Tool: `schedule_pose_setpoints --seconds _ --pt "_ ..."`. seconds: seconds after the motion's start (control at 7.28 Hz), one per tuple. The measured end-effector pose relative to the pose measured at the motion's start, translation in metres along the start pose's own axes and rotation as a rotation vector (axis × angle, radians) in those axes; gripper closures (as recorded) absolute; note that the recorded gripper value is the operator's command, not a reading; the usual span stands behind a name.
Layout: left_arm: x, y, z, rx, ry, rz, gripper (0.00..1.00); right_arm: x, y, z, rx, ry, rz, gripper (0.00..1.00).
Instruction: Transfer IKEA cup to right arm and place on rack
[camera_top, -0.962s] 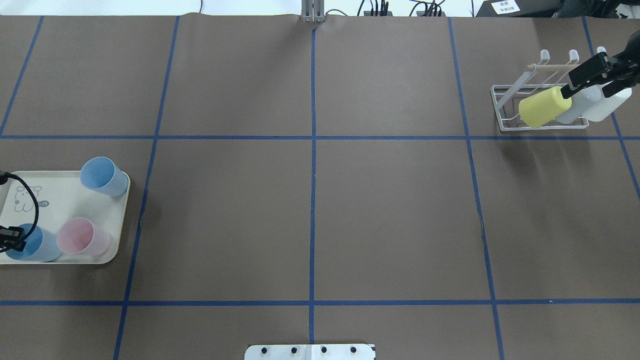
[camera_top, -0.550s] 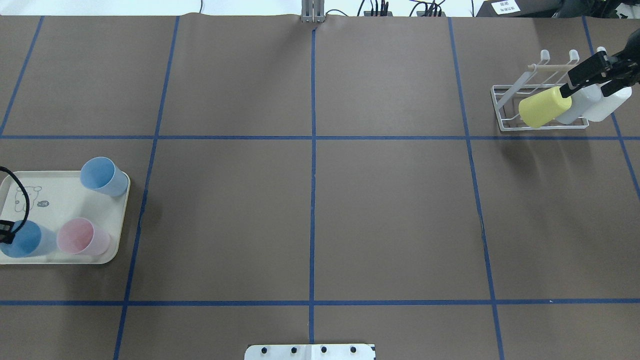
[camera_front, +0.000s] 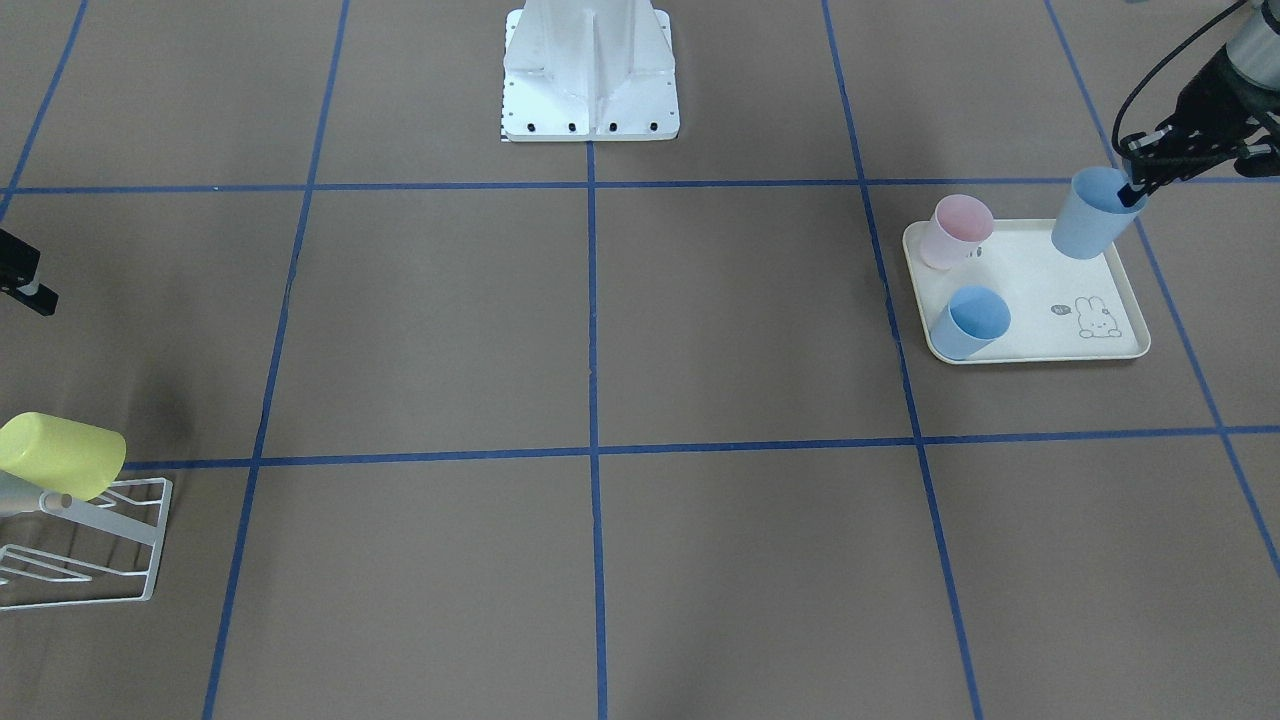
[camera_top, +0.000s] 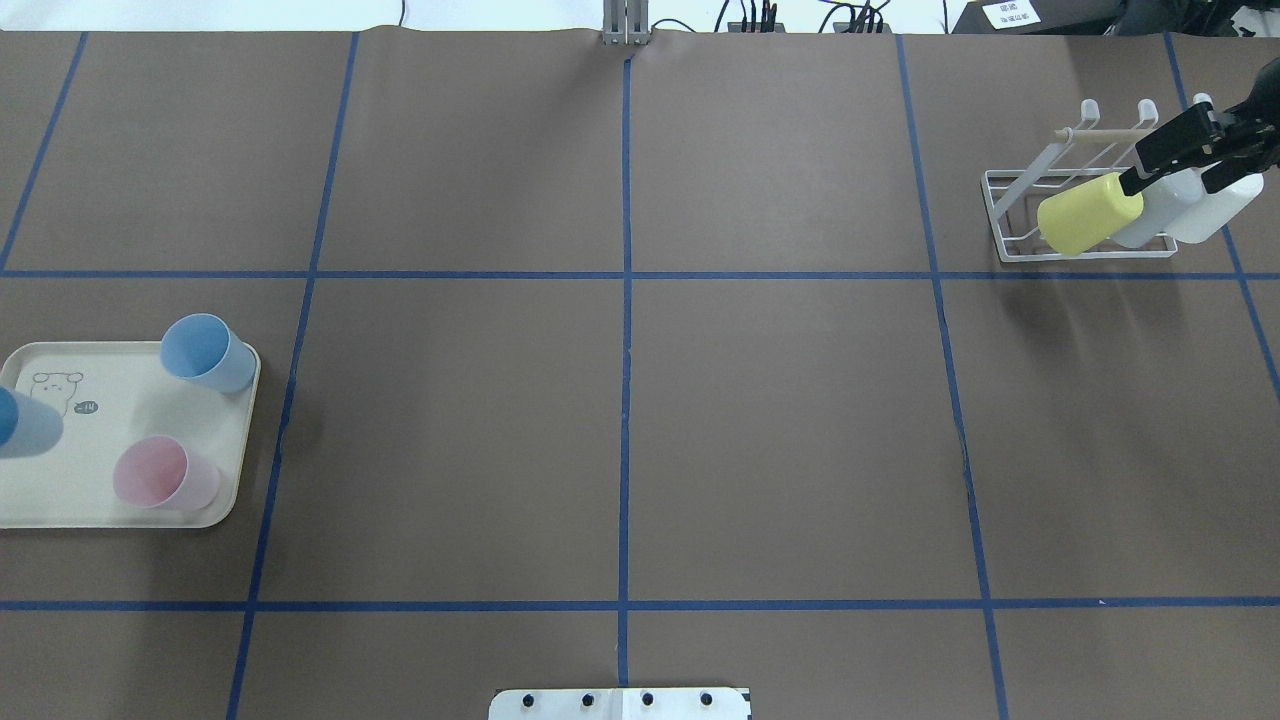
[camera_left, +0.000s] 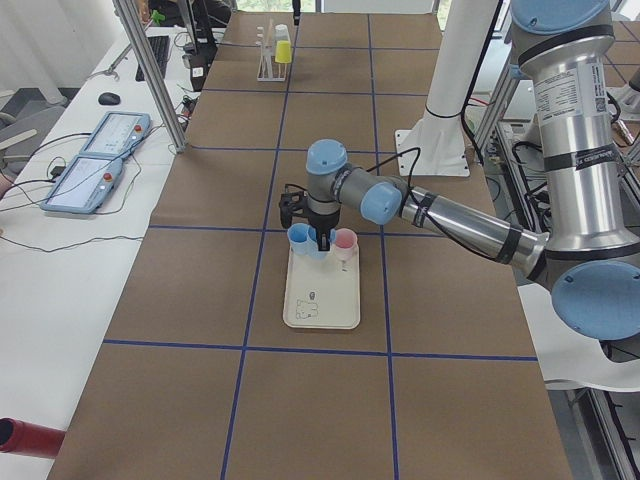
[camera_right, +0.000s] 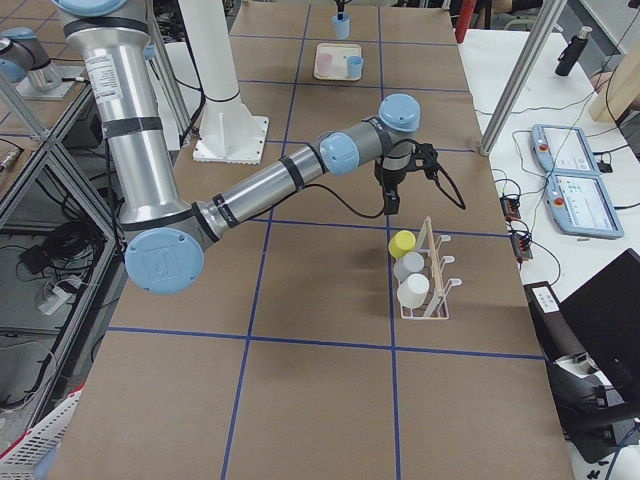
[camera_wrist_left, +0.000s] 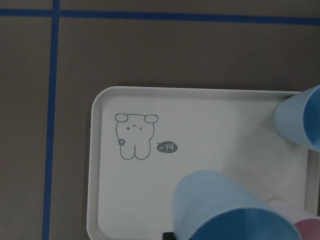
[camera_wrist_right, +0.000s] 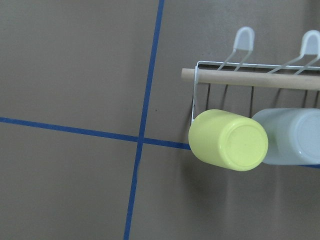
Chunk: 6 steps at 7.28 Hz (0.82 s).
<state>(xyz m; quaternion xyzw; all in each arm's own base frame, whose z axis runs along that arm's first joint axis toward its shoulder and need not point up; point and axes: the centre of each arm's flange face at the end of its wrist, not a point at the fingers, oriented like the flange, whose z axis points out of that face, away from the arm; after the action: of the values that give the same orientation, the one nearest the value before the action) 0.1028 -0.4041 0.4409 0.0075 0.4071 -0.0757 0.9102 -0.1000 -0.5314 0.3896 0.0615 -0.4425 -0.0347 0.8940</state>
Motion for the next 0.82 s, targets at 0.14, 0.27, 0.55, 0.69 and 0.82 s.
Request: schedule_pose_setpoints --seconds 0.14,0.27,0.55,0.69,0.82 --pt "0.039 -0.008 -0.024 0.014 0.071 -0.089 1.00 -0.005 0.010 -0.007 0.007 -0.012 0.035 0.02" --pt "0.086 -0.014 -0.047 0.004 0.163 -0.177 1.00 -0.018 0.020 -0.018 0.019 -0.034 0.081 0.02" --pt "0.205 -0.009 -0.075 -0.076 0.310 -0.296 1.00 -0.053 0.041 -0.033 0.029 -0.076 0.135 0.02" --pt "0.264 0.006 -0.082 -0.122 0.358 -0.332 1.00 -0.076 0.053 -0.037 0.028 -0.107 0.158 0.02" --pt "0.316 0.025 -0.086 -0.149 0.402 -0.353 1.00 -0.105 0.063 -0.037 0.039 -0.163 0.192 0.02"
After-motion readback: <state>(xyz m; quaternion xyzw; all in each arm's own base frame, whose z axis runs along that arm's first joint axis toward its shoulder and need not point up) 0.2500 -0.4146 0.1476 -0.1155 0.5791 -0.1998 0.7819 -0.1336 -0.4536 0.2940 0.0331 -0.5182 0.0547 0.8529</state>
